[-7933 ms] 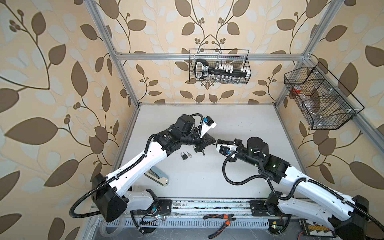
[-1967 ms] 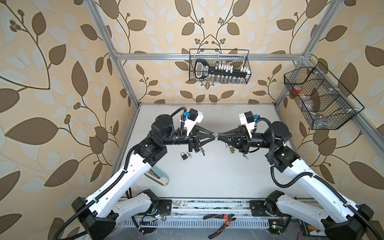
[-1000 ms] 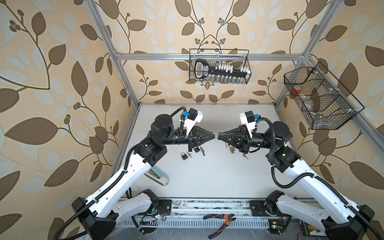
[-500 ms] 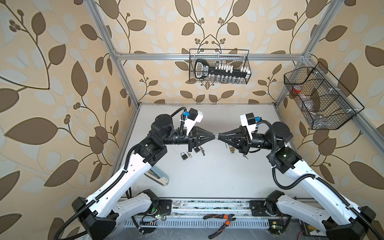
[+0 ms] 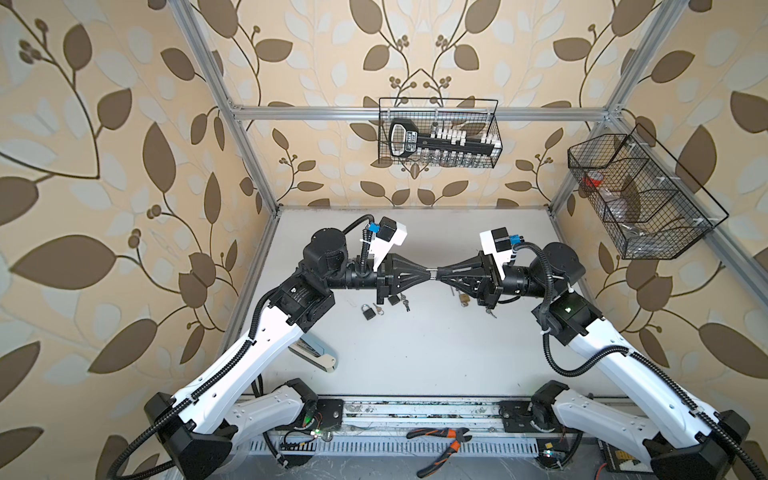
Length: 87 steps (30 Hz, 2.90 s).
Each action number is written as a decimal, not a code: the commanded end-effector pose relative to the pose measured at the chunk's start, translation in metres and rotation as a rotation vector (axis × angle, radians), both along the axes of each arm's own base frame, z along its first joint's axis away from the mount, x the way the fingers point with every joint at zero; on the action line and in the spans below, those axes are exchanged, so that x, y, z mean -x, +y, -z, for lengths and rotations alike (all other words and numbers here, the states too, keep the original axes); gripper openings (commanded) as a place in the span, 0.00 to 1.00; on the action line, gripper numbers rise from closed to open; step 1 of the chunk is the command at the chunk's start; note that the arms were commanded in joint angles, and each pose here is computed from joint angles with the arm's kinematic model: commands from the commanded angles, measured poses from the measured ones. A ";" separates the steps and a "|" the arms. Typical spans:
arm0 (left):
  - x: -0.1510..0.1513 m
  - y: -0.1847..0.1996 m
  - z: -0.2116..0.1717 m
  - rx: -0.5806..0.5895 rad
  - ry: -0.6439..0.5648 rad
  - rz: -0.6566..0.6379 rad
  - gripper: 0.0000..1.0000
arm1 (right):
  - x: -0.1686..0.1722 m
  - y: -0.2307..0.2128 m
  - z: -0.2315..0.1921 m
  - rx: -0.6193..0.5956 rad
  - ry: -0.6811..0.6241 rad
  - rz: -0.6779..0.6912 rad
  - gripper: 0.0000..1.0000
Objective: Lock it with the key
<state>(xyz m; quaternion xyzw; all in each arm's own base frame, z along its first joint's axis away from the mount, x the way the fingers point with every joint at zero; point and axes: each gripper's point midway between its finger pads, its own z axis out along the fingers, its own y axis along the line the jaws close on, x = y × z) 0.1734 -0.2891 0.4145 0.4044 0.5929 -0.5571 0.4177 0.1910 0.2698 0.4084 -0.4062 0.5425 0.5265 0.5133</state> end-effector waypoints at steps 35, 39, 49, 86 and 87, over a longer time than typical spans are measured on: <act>0.032 -0.035 0.003 0.004 -0.031 0.158 0.00 | 0.026 0.025 -0.023 -0.049 -0.089 -0.068 0.00; 0.030 -0.041 0.010 -0.002 -0.016 0.167 0.00 | 0.028 0.026 -0.037 -0.097 -0.090 -0.087 0.00; 0.027 -0.016 -0.001 0.016 -0.099 0.010 0.00 | 0.019 0.006 -0.037 -0.100 -0.107 0.053 0.00; 0.016 0.020 -0.016 -0.010 -0.231 -0.227 0.59 | 0.016 -0.006 -0.027 0.061 0.067 0.063 0.00; 0.015 0.021 -0.016 -0.018 -0.233 -0.231 0.59 | 0.014 -0.005 -0.023 0.088 0.094 0.059 0.00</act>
